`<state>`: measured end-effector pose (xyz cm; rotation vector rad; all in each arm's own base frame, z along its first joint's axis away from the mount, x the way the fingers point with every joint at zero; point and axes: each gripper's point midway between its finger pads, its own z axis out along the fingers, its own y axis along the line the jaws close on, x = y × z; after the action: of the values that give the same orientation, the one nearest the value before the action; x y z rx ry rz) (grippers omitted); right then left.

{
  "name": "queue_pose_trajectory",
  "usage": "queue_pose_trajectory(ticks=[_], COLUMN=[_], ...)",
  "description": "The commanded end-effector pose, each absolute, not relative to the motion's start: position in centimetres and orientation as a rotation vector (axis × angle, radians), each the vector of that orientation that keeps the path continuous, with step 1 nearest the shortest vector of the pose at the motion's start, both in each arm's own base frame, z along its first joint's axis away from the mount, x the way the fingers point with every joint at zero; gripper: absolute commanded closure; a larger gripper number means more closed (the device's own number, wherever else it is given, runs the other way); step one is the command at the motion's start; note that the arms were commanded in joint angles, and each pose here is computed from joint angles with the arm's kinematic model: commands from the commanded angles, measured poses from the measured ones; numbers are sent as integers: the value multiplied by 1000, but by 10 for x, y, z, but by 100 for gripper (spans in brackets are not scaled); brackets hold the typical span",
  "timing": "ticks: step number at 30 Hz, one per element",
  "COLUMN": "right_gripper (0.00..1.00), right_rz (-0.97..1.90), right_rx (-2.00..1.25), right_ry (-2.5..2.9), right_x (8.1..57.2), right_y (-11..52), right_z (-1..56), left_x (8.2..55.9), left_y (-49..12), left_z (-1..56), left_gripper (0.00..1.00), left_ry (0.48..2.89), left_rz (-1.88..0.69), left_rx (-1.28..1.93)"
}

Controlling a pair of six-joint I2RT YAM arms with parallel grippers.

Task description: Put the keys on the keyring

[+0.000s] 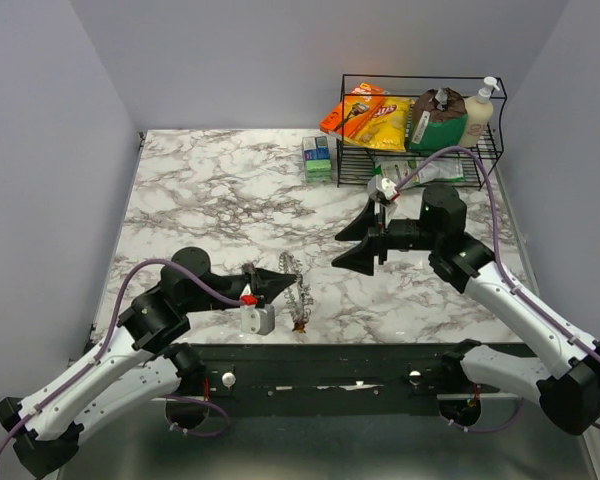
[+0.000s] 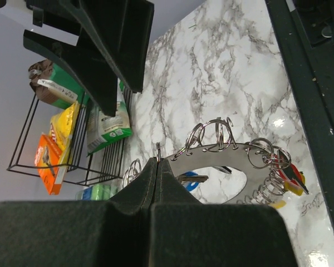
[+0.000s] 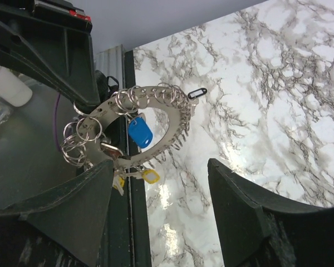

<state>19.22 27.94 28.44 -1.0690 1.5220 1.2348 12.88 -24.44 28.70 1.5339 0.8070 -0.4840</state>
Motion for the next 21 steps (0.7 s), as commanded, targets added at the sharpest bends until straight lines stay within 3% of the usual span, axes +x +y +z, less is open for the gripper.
queue_pose_trajectory(ticks=[1,10,21], right_gripper=[25,38,45], right_rz=[1270,1299,1067], right_rx=[-1098,-1193,-1242], right_ry=[1465,1446,1466], right_x=[195,178,171], right_y=[287,300,316], right_z=[300,306,300], left_x=[112,102,93], left_y=[-251,-256,-260], left_z=[287,288,299], left_gripper=[100,100,100], left_ry=[753,723,678], left_rz=[-584,-656,-718], left_rx=[1555,1579,1574])
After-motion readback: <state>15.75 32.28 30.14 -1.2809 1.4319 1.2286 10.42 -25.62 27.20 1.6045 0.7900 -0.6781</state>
